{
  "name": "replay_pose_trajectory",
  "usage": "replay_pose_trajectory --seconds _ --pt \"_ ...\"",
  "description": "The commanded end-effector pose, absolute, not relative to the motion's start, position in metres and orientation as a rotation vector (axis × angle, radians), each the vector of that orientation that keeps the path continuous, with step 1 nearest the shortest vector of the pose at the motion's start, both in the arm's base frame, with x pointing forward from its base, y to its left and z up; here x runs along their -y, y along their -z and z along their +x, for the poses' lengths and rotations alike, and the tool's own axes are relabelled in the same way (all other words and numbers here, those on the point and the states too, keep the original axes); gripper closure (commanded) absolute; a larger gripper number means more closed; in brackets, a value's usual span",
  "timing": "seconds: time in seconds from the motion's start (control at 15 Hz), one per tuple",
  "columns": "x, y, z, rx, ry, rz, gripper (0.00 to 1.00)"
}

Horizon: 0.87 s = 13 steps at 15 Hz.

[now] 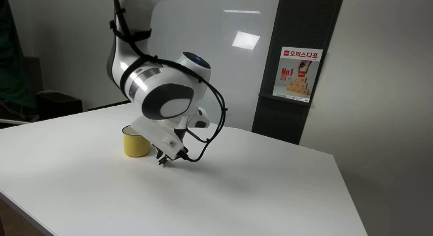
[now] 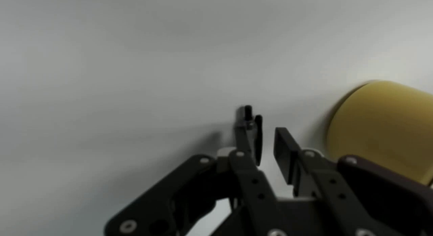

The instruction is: Take the pen out of the yellow mug

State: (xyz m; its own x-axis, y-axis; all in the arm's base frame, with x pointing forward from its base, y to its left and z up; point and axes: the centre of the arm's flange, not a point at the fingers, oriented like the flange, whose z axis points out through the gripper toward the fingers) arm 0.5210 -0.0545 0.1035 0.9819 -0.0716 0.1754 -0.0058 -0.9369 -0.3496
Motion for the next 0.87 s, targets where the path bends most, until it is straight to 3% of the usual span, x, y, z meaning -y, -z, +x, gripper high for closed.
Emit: replay_pose_trajectory --seconds 0.0,0.4,0.8 --pt "0.058 -0.102 0.535 -0.086 0.248 -2.765 0.44" --pt "0.055 -0.138 0.536 -0.196 0.269 -2.851 0.04" --pt "0.047 -0.223 0.526 -0.438 0.266 -3.055 0.0"
